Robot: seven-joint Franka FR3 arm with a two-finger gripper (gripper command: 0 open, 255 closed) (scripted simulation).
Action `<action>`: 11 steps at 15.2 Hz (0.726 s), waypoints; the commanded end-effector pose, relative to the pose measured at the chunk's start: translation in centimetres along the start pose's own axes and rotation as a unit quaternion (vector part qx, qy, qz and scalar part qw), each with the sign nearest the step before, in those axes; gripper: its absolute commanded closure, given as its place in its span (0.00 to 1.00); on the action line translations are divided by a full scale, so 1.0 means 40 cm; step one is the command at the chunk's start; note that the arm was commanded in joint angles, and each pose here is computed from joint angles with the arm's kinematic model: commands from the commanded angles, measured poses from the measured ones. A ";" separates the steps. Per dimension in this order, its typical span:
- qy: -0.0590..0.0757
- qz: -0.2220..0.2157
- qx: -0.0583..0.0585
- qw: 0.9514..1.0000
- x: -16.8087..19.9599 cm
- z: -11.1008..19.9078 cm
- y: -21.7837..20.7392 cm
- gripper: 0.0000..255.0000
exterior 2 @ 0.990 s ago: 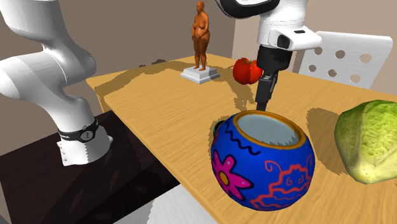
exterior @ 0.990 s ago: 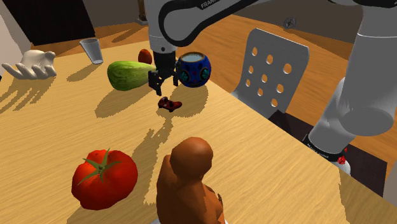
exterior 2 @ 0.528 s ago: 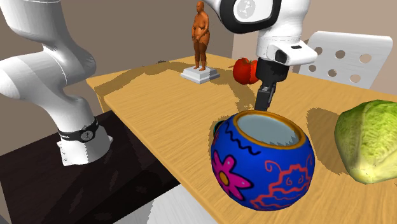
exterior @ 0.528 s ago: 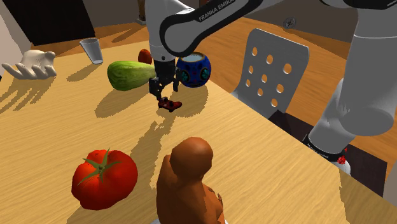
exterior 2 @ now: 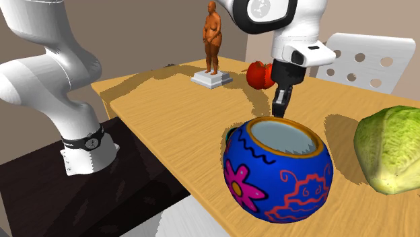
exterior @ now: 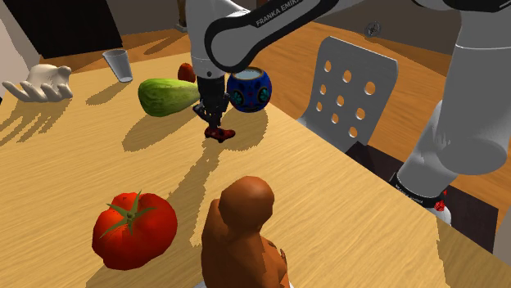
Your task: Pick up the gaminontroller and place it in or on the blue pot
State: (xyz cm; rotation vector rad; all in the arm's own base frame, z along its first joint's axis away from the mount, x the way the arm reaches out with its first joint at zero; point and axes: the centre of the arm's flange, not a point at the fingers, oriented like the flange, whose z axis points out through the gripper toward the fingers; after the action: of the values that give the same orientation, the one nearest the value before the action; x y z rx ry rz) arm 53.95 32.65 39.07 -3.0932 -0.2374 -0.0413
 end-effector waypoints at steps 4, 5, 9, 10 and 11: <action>-0.003 0.003 -0.003 1.000 0.004 0.008 0.010 1.00; -0.003 0.003 -0.003 1.000 0.004 0.007 0.010 1.00; 0.004 0.001 0.001 1.000 0.004 -0.009 0.000 0.00; 0.047 -0.013 0.077 0.996 -0.060 -0.004 0.048 0.00; 0.088 -0.025 0.147 0.985 -0.118 0.012 0.094 0.00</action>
State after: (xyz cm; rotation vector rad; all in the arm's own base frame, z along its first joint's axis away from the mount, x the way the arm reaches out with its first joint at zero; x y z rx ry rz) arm 51.51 30.28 38.45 -2.9355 -0.2811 -0.1175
